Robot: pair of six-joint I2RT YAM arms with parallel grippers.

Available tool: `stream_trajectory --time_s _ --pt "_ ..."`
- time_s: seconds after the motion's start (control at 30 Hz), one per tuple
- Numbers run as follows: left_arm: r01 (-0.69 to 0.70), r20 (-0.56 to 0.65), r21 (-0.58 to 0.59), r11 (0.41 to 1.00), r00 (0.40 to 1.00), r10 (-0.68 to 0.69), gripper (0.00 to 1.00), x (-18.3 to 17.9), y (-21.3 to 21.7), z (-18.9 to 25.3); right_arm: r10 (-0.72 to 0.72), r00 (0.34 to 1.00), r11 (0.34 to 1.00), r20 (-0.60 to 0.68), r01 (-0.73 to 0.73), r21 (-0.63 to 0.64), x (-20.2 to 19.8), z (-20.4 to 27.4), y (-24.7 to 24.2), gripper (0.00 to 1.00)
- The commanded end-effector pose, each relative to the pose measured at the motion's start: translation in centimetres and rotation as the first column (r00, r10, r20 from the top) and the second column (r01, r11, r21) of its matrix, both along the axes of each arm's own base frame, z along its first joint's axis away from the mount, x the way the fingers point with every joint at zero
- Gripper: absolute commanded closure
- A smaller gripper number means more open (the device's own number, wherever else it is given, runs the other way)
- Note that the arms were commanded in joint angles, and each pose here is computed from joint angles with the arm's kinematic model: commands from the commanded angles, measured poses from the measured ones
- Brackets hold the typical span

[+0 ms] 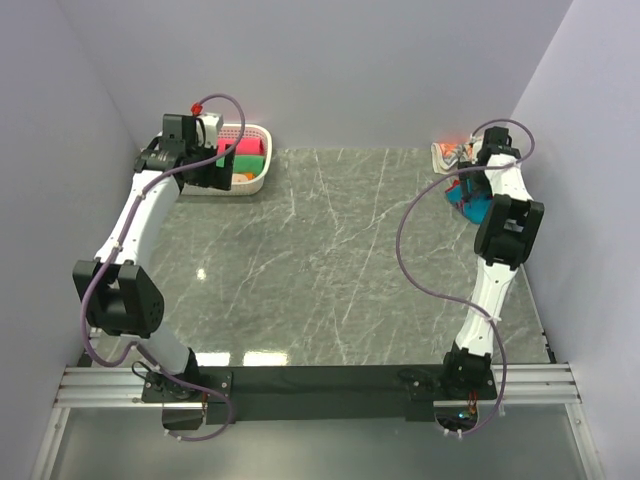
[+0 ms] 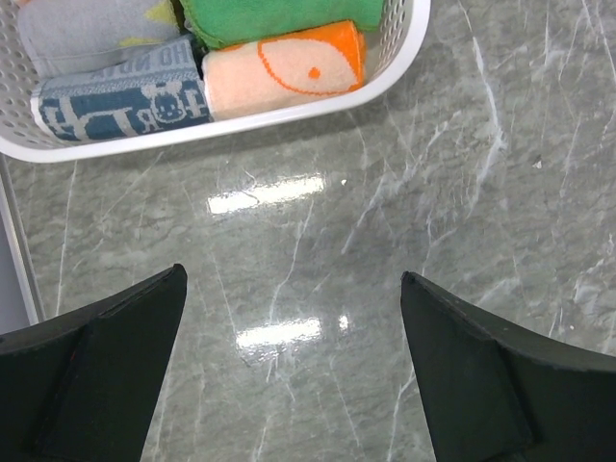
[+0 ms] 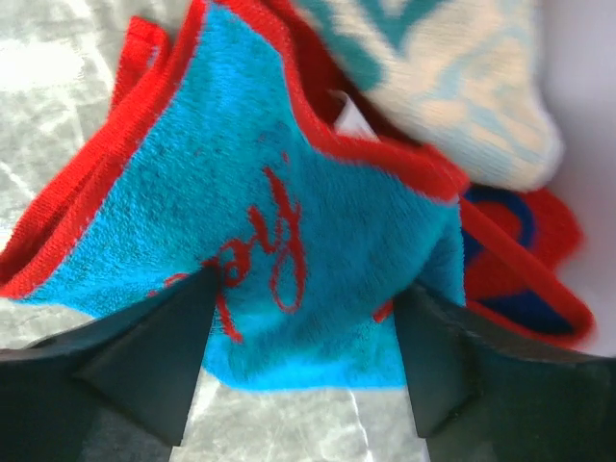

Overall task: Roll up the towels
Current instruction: Move the towel to the center of the board

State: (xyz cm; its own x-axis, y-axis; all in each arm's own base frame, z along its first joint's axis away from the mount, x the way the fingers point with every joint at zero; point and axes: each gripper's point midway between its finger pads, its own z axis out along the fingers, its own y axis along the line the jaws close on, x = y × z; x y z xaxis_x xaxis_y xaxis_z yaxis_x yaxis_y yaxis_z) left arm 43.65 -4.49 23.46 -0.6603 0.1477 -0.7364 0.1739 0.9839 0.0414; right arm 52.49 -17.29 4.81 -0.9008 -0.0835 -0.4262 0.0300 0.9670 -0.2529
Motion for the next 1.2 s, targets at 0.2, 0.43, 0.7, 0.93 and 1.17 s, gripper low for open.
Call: stream_trajectory --time_s 0.2,0.43,0.7,0.93,1.17 --pt "-0.003 0.055 -0.022 1.0 0.998 0.005 0.01 0.7 -0.5 2.0 0.151 0.988 0.927 -0.014 -0.137 0.349 -2.6 0.8 8.2 0.92" --pt "0.1 0.095 -0.11 0.989 0.991 -0.089 0.0 -0.1 -2.7 2.5 0.441 0.884 0.779 0.154 -0.463 0.423 -9.4 9.1 21.3 1.0" --pt "0.238 0.088 -0.182 0.954 0.97 -0.225 0.01 -2.3 -4.9 1.9 0.782 0.586 0.56 0.213 -0.81 0.173 -20.8 7.2 32.6 0.9" --pt "0.385 0.042 -0.31 0.869 0.919 -0.392 0.0 -6.0 -7.9 -1.4 0.798 0.574 0.555 0.183 -0.819 0.149 -25.3 6.5 31.6 0.18" --pt "0.617 -0.037 -0.364 0.698 0.739 -0.673 0.09 -12.3 -12.2 -6.7 0.701 0.671 0.61 0.241 -0.74 0.285 -25.1 9.0 32.9 0.25"
